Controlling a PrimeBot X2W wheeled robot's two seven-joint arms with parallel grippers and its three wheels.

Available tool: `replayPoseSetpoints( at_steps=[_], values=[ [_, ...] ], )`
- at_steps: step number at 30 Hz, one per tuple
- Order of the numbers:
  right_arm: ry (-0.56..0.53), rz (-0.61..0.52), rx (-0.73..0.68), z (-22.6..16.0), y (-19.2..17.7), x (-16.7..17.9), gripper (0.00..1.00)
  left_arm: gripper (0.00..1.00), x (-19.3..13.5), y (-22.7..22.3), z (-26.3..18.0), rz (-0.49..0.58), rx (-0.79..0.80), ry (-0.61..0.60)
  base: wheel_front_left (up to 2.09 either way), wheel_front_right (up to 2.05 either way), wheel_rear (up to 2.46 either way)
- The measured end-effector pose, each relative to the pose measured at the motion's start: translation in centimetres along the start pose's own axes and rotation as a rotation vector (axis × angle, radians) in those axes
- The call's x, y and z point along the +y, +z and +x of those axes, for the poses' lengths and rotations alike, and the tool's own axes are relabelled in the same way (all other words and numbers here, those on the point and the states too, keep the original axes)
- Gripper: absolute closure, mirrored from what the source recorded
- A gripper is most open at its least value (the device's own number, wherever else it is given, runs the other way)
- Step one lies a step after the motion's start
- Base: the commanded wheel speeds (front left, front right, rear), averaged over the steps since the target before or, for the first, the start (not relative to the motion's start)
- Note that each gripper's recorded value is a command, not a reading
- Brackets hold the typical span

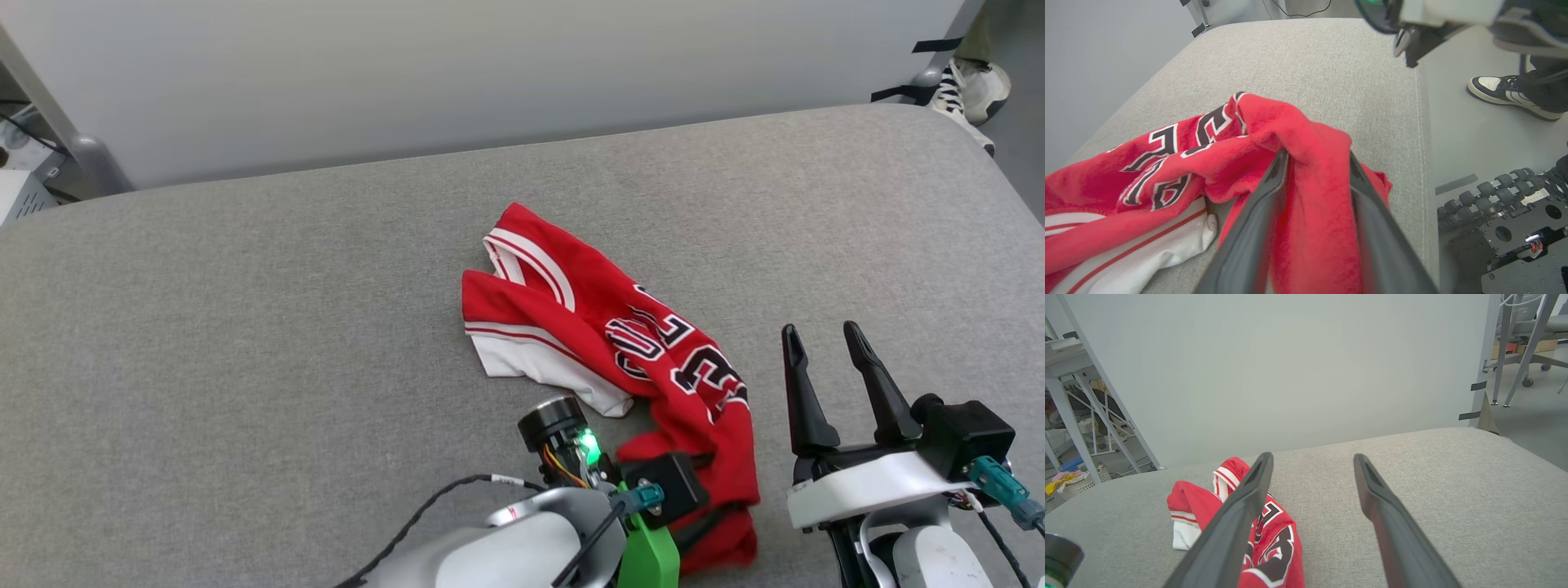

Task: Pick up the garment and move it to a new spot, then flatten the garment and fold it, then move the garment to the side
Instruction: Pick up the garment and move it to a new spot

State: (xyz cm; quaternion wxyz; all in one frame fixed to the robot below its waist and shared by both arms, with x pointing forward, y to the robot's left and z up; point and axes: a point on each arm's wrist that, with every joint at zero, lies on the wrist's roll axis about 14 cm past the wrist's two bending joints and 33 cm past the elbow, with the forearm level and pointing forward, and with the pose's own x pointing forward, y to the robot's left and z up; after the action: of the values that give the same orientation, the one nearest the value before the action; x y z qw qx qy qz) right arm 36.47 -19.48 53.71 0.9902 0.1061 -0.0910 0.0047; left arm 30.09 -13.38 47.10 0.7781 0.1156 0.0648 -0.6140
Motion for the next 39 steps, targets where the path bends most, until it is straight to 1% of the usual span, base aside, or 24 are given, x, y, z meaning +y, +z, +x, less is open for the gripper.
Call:
replayPoseSetpoints(
  at_steps=[4, 7, 9, 11, 14, 17, 20, 24, 27, 30, 36, 39],
  values=[
    [0.013, 0.004, 0.008, 0.2, -0.3, 0.4, 0.00, 0.00, -0.3, -0.8, 0.0, -0.045, 0.011, 0.015, 0.00, 0.00, 0.00],
    [0.023, 0.008, 0.005, 0.3, -0.3, 0.8, 0.00, 0.00, 0.7, -1.1, -0.6, -0.071, 0.003, 0.060, 0.00, 0.00, 0.00],
    [0.037, 0.009, 0.000, 0.4, -0.1, 1.2, 0.00, 0.00, 2.0, -0.9, -1.4, -0.093, -0.013, 0.113, 0.00, 0.00, 0.00],
    [0.050, 0.006, -0.003, 0.4, 0.0, 1.6, 0.00, 0.00, 3.8, -0.8, -2.5, -0.107, -0.033, 0.184, 0.00, 0.00, 0.00],
    [0.066, -0.002, -0.003, 0.4, 0.0, 2.1, 0.00, 0.00, 7.2, -0.5, -5.1, -0.128, -0.067, 0.329, 0.00, 0.00, 0.00],
    [0.093, -0.006, -0.008, 0.5, 0.1, 3.0, 0.00, 0.00, 10.8, 0.0, -8.6, -0.145, -0.111, 0.493, 0.00, 0.00, 0.00],
    [0.125, -0.009, -0.012, 0.6, 0.2, 4.0, 0.00, 0.00, 13.1, 0.3, -12.2, -0.179, -0.155, 0.637, 0.00, 0.00, 0.00],
    [0.151, -0.005, -0.021, 0.5, 0.5, 4.9, 0.00, 0.00, 14.9, 1.4, -17.0, -0.213, -0.248, 0.812, 0.00, 0.00, 0.00],
    [0.167, -0.002, -0.017, 0.2, 0.4, 5.4, 0.00, 0.00, 15.0, 2.4, -20.4, -0.247, -0.343, 0.930, 0.00, 0.00, 0.00],
    [0.174, 0.002, -0.015, -0.1, 0.3, 5.7, 0.00, 0.00, 13.9, 2.1, -22.4, -0.281, -0.393, 1.000, 0.00, 0.00, 0.00],
    [0.172, 0.001, -0.009, -0.5, 0.2, 5.6, 0.00, 0.00, 11.5, -0.1, -23.5, -0.354, -0.398, 1.057, 0.00, 0.00, 0.00],
    [0.170, 0.001, -0.007, -0.6, 0.1, 5.5, 0.00, 0.00, 10.8, -0.8, -23.4, -0.355, -0.386, 1.061, 0.00, 0.00, 0.00]
  ],
)
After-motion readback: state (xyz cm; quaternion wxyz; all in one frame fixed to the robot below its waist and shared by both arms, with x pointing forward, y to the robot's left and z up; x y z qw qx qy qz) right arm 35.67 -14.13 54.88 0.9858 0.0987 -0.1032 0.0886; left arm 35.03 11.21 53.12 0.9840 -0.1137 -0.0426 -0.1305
